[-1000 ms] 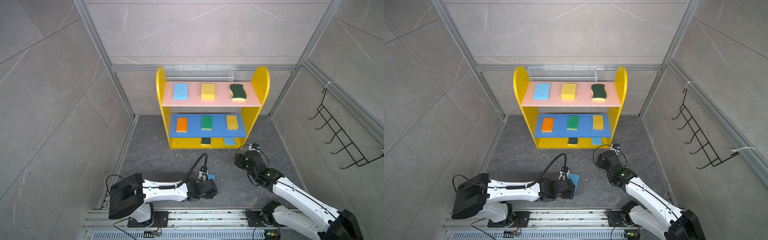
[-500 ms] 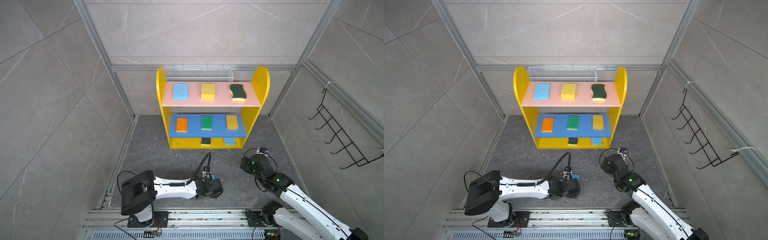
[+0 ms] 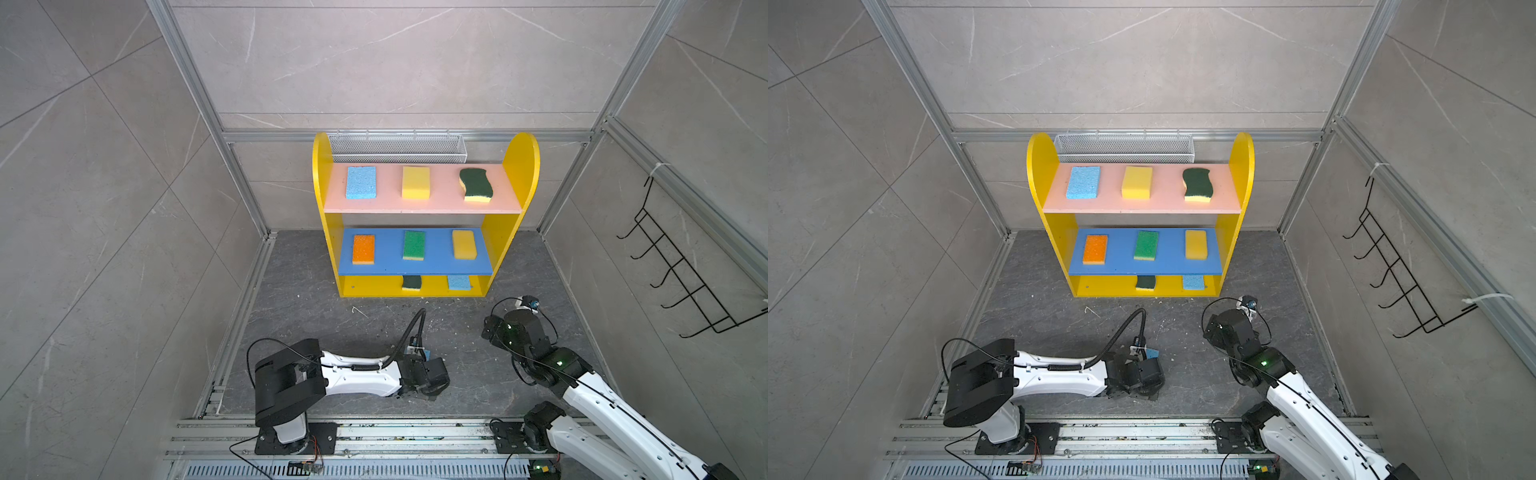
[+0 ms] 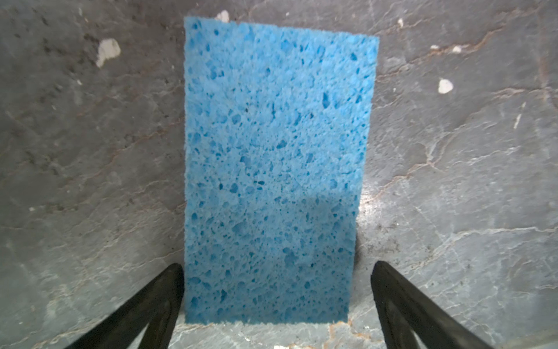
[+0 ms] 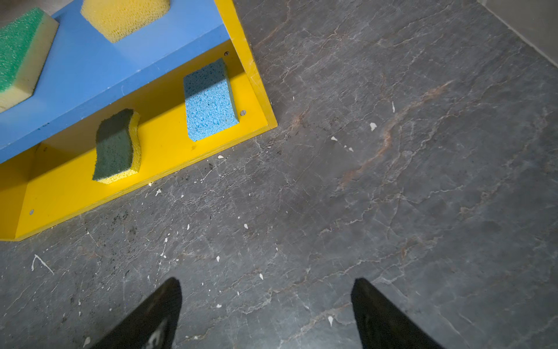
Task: Arrange cleaning sponges on a shelf
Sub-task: Pick up the cleaning sponge from the bottom-center of the table.
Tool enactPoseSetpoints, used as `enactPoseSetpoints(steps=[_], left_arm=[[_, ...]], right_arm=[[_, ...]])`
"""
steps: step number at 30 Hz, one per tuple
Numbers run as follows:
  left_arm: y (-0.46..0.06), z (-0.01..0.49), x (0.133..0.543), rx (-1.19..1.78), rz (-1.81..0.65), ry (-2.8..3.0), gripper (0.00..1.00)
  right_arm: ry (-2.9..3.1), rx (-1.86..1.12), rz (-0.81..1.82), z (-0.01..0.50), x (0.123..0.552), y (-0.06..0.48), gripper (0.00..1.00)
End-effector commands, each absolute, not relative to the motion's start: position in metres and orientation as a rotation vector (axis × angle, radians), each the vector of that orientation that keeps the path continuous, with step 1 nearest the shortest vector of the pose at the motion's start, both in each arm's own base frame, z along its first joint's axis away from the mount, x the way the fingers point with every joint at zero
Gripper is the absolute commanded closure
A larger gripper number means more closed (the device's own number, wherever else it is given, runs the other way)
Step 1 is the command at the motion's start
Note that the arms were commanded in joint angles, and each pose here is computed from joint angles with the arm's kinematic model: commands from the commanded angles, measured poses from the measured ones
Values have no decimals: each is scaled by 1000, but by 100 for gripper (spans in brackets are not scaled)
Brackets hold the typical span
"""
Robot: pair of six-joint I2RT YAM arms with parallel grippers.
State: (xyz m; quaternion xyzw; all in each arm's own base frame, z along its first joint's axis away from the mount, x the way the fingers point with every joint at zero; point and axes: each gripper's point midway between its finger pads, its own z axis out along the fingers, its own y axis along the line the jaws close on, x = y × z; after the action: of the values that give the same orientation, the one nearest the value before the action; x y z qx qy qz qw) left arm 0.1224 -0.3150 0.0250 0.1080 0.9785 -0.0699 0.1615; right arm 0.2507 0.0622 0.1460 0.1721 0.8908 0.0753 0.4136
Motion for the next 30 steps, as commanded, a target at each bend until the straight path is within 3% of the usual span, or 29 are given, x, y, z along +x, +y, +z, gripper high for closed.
enactPoseSetpoints(steps=[1,15,30], left_arm=[[-318,22,121,328,-200,2814,8],[-293,23,122,247,-136,2820,25],[-209,88,211,16,-217,2571,27]], right_arm=[[2242,444,181,144,248,59,10],[2236,449,176,144,247,56,10],[2236,407,223,148,256,67,11]])
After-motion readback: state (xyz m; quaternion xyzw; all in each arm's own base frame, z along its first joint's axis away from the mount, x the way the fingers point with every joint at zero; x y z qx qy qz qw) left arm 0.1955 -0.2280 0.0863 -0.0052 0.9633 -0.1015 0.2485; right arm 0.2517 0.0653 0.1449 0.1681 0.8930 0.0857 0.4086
